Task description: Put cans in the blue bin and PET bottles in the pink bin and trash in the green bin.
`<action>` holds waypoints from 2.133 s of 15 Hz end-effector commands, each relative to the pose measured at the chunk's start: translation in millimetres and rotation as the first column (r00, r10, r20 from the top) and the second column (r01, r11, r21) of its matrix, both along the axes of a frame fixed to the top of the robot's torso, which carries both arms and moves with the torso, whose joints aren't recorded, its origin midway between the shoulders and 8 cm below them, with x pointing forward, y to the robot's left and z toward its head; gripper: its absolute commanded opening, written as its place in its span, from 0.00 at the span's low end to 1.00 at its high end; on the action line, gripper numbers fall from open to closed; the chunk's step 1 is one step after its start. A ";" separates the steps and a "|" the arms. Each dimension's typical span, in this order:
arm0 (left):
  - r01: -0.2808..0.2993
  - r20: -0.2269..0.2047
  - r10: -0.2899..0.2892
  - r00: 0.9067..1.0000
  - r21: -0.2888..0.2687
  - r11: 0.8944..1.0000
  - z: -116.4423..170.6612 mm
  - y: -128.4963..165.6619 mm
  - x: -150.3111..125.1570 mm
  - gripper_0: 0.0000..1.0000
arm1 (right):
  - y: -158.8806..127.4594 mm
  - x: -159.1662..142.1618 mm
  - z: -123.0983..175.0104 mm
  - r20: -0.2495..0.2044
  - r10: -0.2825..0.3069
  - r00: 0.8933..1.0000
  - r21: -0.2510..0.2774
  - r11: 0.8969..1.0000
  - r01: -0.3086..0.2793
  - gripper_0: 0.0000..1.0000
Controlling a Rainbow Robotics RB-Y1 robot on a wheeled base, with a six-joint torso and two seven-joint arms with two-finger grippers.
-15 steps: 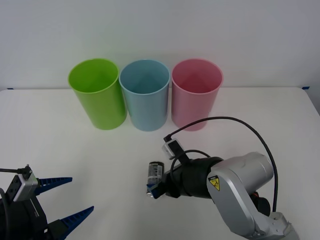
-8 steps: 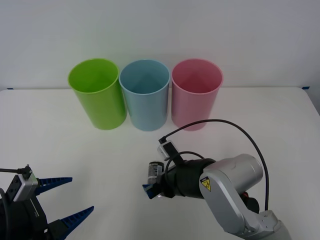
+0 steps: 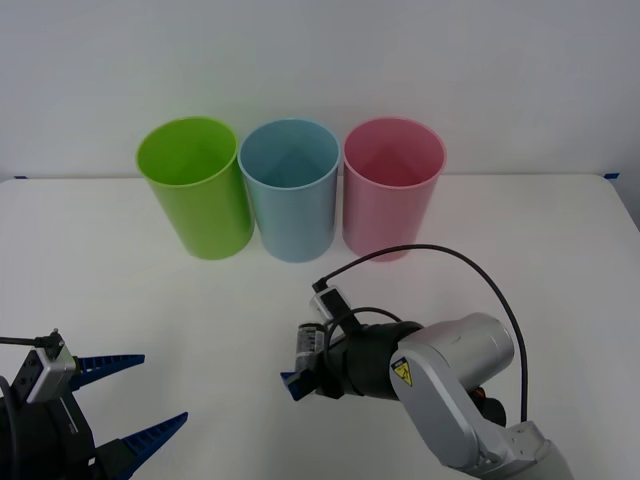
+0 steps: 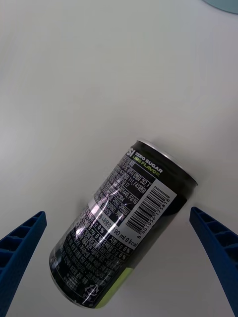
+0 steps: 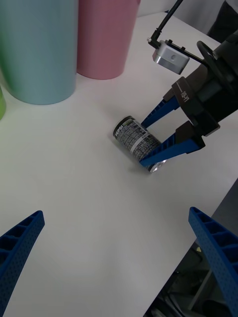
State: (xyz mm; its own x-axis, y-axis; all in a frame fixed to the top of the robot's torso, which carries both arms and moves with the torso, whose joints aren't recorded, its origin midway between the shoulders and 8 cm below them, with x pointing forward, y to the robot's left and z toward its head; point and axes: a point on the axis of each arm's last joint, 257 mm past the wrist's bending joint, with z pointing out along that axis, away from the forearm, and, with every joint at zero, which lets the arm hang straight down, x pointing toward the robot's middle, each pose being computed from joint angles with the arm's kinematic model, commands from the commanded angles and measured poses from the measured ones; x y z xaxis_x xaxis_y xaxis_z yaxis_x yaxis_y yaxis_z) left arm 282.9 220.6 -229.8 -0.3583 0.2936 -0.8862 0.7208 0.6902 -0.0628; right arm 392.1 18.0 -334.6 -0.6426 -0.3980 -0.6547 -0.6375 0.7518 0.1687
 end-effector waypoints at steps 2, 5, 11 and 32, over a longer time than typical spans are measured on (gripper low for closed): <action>0.000 0.000 0.000 1.000 0.000 1.000 0.0 0.0 0.0 1.00 | 6.7 3.5 -7.9 0.016 -0.006 1.000 0.016 1.000 0.005 1.00; 0.000 0.000 0.000 1.000 0.000 1.000 0.0 0.0 0.0 1.00 | 9.6 3.9 -8.1 0.021 -0.005 1.000 0.021 1.000 0.005 1.00; 0.000 0.000 0.000 1.000 0.000 1.000 0.0 0.0 0.0 1.00 | 12.6 3.4 -7.0 0.026 0.000 1.000 0.026 1.000 -0.001 0.00; 0.000 0.000 0.000 1.000 0.000 1.000 0.0 0.0 0.0 1.00 | -15.8 -3.3 140.7 0.325 0.133 0.936 0.338 0.908 -0.246 0.00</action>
State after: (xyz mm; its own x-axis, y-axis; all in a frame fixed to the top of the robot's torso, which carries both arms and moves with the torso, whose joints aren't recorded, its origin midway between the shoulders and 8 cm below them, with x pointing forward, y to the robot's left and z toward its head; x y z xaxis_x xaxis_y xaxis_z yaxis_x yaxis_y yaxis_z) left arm 282.9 220.6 -229.8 -0.3583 0.2936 -0.8862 0.7209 0.6902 -0.0628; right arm 395.0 10.1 -205.5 -0.3584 -0.2114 -0.9093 -0.8117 0.5517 0.1917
